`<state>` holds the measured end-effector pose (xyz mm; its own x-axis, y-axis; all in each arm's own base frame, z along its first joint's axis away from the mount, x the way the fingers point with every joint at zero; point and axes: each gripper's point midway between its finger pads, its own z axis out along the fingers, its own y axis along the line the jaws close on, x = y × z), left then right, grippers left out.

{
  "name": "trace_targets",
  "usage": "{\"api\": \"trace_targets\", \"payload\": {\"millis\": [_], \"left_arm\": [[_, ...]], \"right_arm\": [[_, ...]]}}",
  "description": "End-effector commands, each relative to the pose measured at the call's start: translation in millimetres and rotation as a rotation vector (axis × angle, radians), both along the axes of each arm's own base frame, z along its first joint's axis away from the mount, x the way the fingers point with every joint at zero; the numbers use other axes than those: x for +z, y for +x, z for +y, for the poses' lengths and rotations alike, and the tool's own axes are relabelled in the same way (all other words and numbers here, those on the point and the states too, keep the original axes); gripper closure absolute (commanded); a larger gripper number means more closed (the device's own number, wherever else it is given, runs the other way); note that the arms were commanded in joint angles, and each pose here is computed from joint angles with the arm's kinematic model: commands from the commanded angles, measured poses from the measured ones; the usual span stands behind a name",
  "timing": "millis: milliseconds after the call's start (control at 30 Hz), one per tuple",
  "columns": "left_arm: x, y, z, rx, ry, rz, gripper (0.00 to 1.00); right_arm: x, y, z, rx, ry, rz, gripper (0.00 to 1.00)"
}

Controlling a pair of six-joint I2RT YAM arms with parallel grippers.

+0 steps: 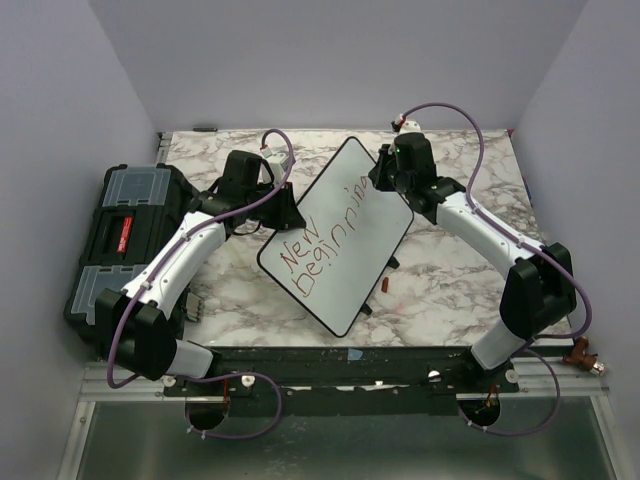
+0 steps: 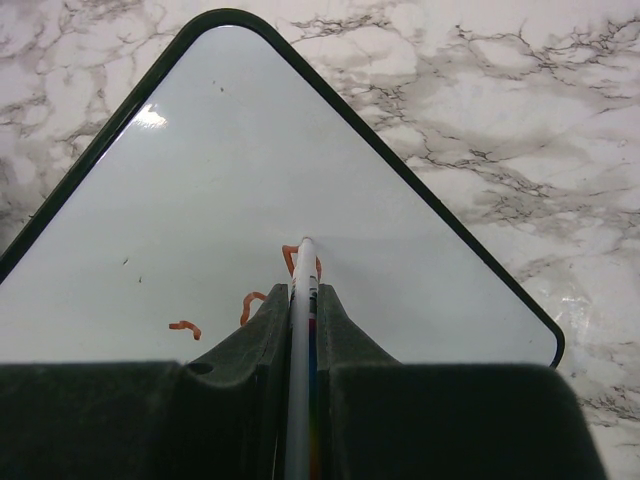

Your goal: Write a sentence on the whiteboard

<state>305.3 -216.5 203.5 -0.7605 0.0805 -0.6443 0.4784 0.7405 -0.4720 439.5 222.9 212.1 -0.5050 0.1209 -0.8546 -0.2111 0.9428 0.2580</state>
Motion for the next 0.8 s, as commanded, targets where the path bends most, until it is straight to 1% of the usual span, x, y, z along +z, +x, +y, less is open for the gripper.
{"api": "trace_targets", "payload": {"millis": [0,767], "left_arm": [[-41,-9,18,-0.046,0.207,0.0,1.0],[-35,-13,16,-0.055,0.193,-0.015,1.0]], "right_arm": [[-15,-2,1,0.003,-0.007,0.039,0.99],[-45,-25,-14,-0.027,-0.03,0.101,0.99]]}}
